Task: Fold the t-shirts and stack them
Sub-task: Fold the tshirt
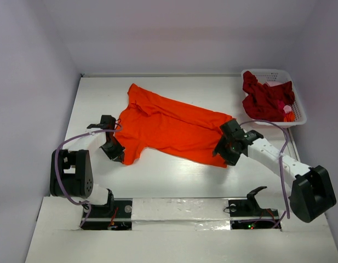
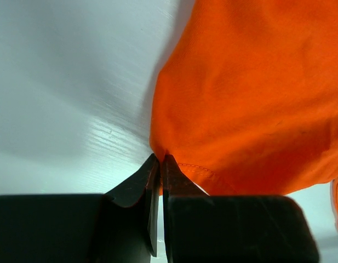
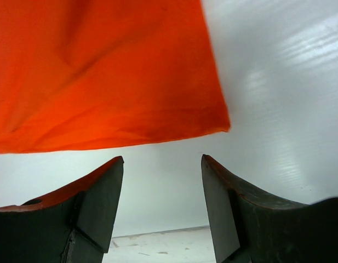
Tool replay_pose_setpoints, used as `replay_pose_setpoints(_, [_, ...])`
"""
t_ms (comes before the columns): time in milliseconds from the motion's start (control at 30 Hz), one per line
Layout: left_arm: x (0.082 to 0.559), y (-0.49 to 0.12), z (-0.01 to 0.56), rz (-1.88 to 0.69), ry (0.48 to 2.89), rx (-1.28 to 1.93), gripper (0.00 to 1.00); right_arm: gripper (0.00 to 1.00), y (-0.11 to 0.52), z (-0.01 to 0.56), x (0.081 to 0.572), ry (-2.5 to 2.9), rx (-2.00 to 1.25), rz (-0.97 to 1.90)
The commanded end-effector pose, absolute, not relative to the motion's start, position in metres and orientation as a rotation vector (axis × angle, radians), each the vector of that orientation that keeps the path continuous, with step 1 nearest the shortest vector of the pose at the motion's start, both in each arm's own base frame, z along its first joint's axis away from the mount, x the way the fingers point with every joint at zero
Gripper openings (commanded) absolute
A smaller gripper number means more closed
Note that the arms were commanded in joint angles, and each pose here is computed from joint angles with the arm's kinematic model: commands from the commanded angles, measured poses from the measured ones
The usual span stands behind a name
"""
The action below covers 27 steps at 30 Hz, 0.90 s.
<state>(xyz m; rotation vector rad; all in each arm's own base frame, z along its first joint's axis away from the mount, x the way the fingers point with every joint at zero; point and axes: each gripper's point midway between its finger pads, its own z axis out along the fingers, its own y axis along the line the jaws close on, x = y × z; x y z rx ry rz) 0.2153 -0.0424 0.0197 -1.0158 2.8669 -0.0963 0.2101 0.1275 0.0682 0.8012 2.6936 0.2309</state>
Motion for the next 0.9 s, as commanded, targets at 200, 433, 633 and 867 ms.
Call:
replay_pose_setpoints(200, [0.229,-0.043,0.038,-0.148,2.825,-0.975,0.00,0.64,0.126,0.041,0.193,2.692,1.010,0.205])
replay_pose_setpoints(433, [0.232,-0.045,0.046,-0.169,2.820,-0.947,0.00,0.63,0.133,0.050,0.194,2.620,1.169,0.299])
replay_pose_setpoints(633, [0.232,-0.044,0.050,-0.164,2.825,-0.911,0.00,0.63,0.131,0.067,0.195,2.484,1.273,0.411])
replay_pose_setpoints(867, [0.234,-0.046,0.051,-0.182,2.829,-0.898,0.00,0.64,0.122,0.059,0.187,2.508,1.328,0.310])
